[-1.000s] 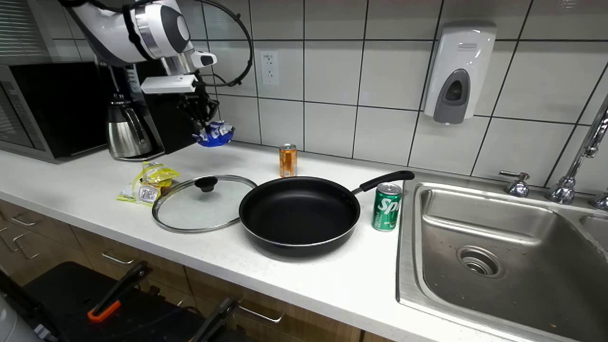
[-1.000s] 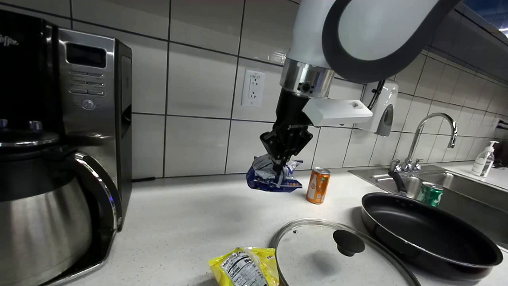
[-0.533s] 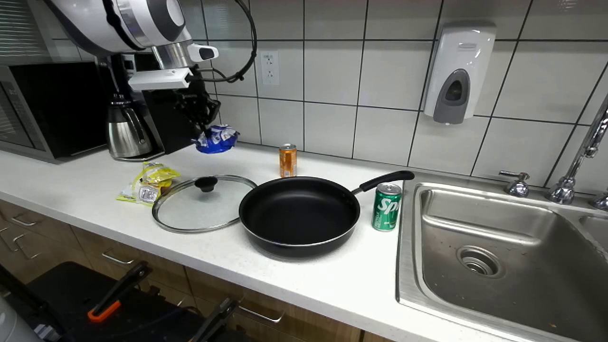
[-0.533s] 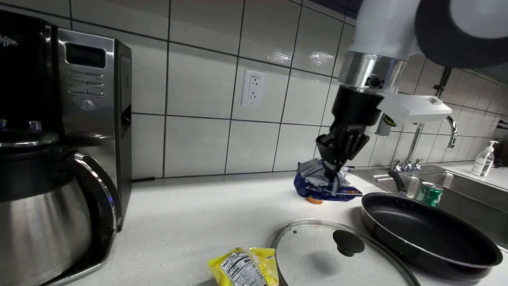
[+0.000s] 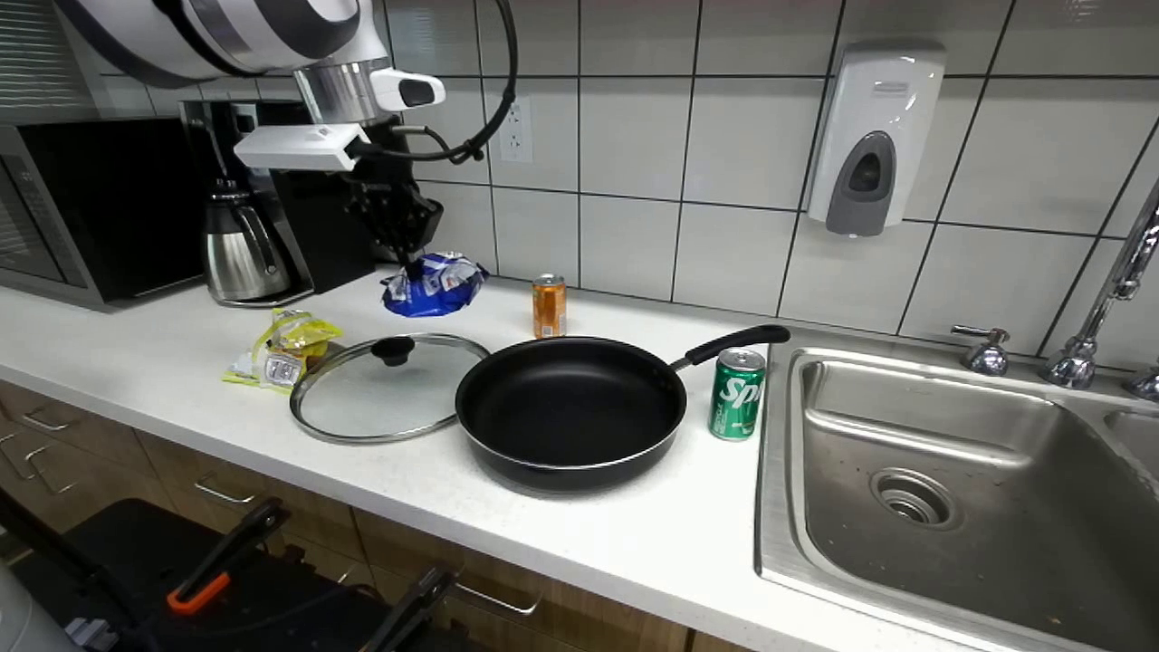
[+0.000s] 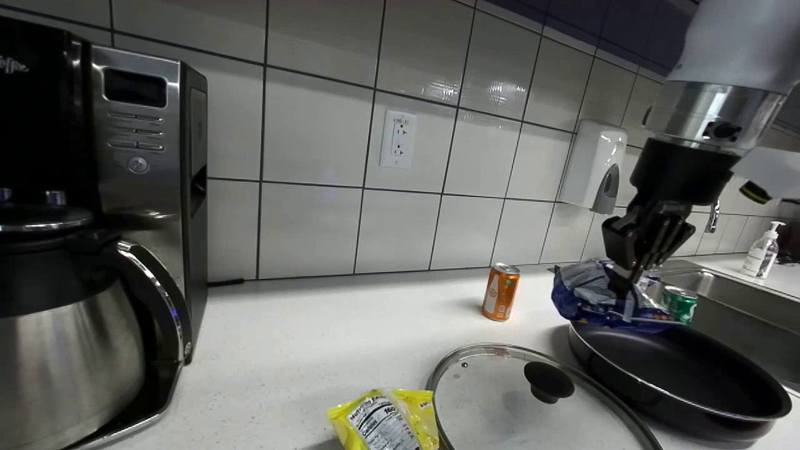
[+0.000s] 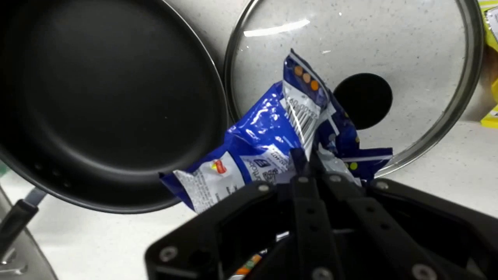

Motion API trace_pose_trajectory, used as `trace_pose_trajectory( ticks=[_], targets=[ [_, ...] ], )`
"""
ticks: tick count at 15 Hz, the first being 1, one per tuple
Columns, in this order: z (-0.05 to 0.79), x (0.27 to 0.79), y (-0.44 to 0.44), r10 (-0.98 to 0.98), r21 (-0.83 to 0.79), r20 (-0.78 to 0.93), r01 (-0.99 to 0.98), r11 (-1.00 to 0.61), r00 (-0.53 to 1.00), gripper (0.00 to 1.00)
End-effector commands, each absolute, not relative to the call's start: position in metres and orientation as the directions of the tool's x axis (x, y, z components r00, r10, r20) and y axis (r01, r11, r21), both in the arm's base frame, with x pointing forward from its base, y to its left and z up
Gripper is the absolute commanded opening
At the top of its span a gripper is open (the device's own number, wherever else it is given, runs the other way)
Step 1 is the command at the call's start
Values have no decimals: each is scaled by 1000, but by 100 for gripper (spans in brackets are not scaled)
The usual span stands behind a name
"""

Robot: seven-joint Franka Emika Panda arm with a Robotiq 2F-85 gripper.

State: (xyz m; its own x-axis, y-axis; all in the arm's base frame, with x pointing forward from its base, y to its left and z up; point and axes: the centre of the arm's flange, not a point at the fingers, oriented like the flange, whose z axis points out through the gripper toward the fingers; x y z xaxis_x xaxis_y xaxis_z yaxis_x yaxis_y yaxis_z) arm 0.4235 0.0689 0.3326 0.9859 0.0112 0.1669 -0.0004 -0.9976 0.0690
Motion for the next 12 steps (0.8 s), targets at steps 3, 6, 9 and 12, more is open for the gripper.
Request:
trace_pose_trajectory(
  ticks=[3, 6, 9, 12],
  targets=[
    [330, 389, -3, -145, 21, 172, -151, -988, 974, 0],
    [317, 390, -42, -233, 19, 161, -239, -971, 959, 0],
    [306, 395, -74, -302, 6, 154, -307, -952, 941, 0],
    [292, 399, -93, -353, 9, 150, -359, -933, 923, 0]
  ],
)
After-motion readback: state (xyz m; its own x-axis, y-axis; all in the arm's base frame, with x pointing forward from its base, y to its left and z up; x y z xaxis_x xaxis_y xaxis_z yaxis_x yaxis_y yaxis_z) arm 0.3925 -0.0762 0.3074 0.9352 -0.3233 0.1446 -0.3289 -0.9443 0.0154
